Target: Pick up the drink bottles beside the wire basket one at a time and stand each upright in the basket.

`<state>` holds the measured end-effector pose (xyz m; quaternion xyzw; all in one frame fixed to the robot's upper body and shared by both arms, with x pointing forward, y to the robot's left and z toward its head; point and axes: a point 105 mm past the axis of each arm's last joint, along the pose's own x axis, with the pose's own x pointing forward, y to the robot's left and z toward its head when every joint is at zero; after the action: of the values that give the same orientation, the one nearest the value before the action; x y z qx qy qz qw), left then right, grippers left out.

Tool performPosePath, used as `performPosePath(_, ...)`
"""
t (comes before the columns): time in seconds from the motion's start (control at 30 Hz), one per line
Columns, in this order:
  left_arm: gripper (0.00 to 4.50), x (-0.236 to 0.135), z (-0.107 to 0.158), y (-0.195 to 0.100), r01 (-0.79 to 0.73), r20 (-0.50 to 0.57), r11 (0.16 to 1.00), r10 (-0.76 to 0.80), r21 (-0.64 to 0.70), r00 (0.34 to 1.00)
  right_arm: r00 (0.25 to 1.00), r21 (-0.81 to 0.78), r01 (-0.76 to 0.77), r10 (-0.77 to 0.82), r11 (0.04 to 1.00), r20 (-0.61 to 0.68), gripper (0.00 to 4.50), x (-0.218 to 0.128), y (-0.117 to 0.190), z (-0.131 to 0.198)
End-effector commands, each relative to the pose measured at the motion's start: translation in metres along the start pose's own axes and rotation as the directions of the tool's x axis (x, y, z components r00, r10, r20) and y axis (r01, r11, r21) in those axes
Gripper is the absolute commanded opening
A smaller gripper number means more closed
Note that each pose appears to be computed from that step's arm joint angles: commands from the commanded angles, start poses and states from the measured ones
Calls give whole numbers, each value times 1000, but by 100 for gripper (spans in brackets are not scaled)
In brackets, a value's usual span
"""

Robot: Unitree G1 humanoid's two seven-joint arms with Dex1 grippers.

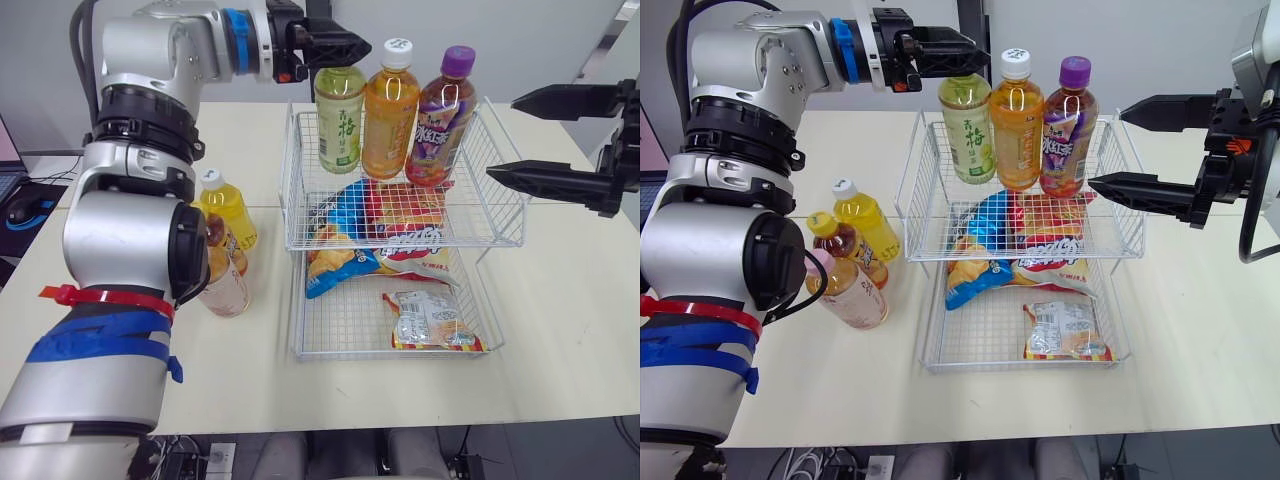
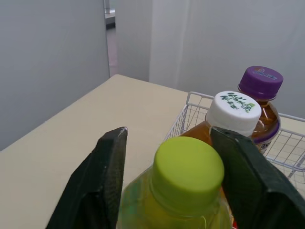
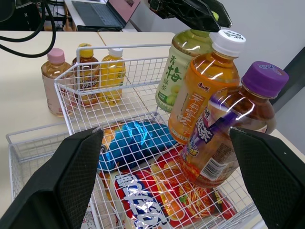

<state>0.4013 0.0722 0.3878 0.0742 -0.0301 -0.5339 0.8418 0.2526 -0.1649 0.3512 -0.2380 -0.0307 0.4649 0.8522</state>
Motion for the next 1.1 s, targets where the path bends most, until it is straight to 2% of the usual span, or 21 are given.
performPosePath(0.03,413,-6,28,-10,28,37,996,-31,87,999,999,-40,42,-41,998,22,450,-9,-2,11)
performPosePath(0.07,446,-7,30,-11,33,39,995,-37,92,999,999,-39,44,-43,998,21,450,-9,-3,10)
performPosePath(0.1,448,-9,32,-12,36,41,995,-41,98,998,999,-38,45,-45,998,20,450,-10,-3,10)
performPosePath(0.43,448,-33,58,-8,-27,90,986,12,162,996,995,-46,103,-102,994,16,450,-20,-6,9)
performPosePath(0.8,448,-88,80,-9,-120,135,966,91,229,987,989,-129,151,-148,980,28,450,-28,-6,8)
performPosePath(0.87,448,-107,83,-8,-183,159,957,149,225,976,992,-153,122,-116,981,49,450,-26,-3,9)
performPosePath(1.1,448,-179,45,-6,-389,85,885,380,256,921,990,-95,-103,111,990,84,450,-9,18,7)
